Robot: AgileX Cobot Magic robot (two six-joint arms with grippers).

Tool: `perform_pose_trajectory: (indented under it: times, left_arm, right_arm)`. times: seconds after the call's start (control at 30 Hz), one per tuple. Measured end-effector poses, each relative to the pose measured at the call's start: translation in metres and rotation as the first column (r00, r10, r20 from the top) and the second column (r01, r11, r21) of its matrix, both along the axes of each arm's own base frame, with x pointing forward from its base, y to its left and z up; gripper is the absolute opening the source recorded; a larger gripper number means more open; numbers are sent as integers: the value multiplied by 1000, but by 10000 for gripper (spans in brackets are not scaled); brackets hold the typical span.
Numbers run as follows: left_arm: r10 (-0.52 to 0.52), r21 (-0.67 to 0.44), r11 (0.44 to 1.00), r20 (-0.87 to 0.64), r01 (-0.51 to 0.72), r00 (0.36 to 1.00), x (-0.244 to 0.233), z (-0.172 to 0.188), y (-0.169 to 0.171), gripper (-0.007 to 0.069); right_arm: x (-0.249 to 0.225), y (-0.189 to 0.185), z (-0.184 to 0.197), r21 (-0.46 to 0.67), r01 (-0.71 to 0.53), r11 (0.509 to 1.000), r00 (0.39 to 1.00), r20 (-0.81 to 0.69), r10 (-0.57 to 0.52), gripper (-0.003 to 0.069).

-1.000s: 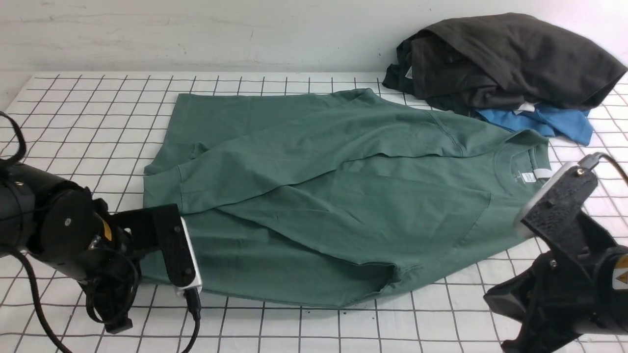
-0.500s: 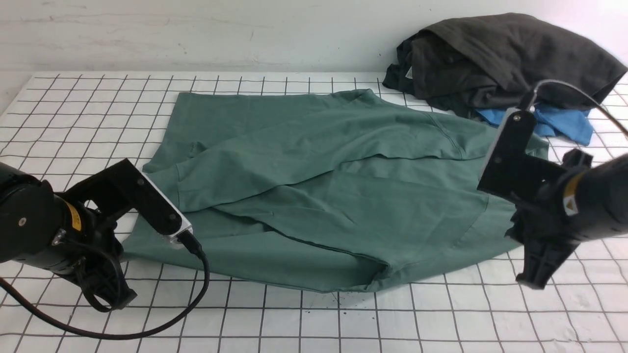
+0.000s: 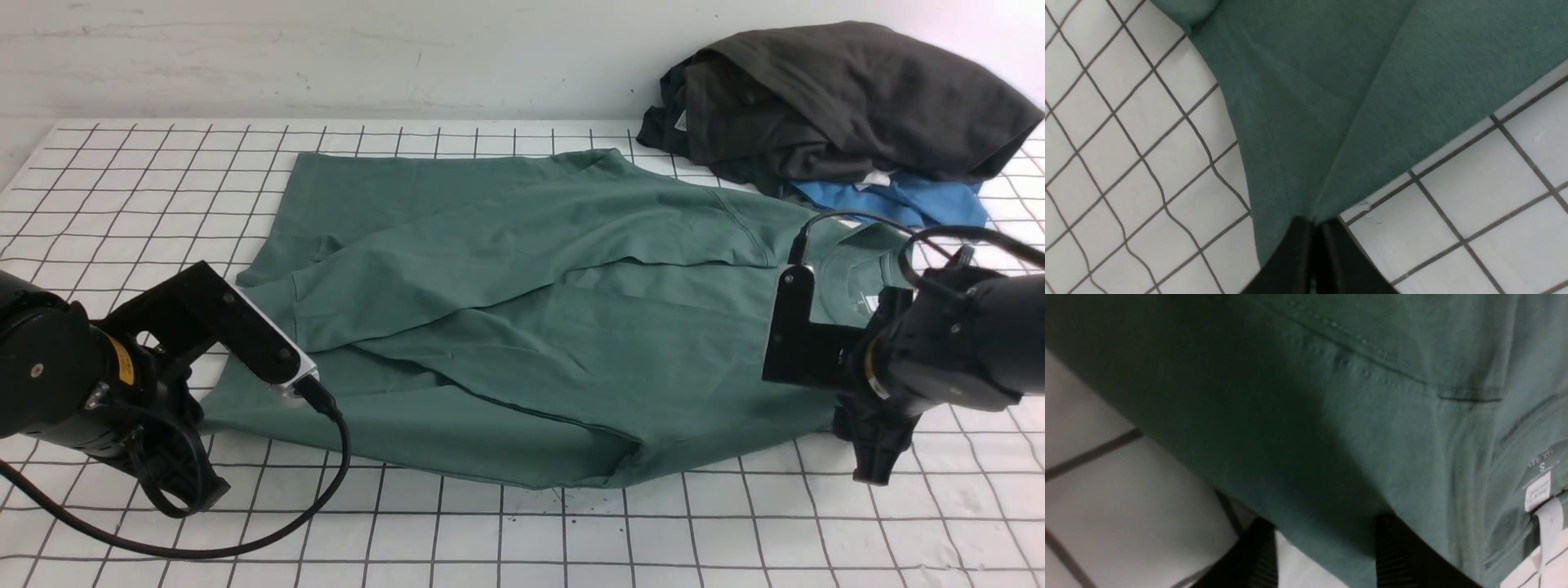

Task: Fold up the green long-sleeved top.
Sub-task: Use both arms simultaneously to clamp the lower edge of the clothing fabric, then use both arms to drag the lower edge of the fabric forward and fold it over the upper edge

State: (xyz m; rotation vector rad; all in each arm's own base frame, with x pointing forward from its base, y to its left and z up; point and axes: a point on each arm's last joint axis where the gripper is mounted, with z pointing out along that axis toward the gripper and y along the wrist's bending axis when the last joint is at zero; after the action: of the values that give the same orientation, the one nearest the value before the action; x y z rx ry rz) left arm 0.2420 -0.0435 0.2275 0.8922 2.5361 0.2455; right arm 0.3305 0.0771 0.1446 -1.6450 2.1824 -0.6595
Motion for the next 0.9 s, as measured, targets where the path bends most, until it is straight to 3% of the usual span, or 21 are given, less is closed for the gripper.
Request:
perform_pose_trajectory:
  times: [0.13,0.23,0.3,0.43,0.6,0.67,0.77,0.9]
  left_arm:
    - [1,-1,1000,0,-1,1000,0,0,0,-6]
    - [5,-6,1000,2,-5,1000,0,1,0,-6]
    - [21,-16,1000,12,-21,1000,-1,3,0,-6]
    - [86,-61,995,47,-84,995,-2,16,0,-6]
    - [223,-164,966,136,-201,965,-16,52,5,-6]
    - [252,-185,957,163,-221,954,-20,61,7,-6]
    - [291,-218,945,222,-244,931,-22,75,9,-6]
    - [318,-255,935,296,-247,901,4,88,5,-6]
  right_arm:
    - [4,0,-3,0,9,1000,1000,22,-9,222]
    - [5,-1,-3,12,51,999,998,43,-52,65]
    - [4,-3,6,41,108,993,991,73,-111,15]
    - [-1,-7,33,108,210,972,964,142,-224,4]
    - [-31,-21,96,256,383,888,877,202,-436,4]
    - [-43,-24,111,284,409,867,862,189,-469,4]
    - [-62,-27,130,304,407,861,871,155,-466,4]
    - [-63,-25,133,283,330,901,909,162,-384,4]
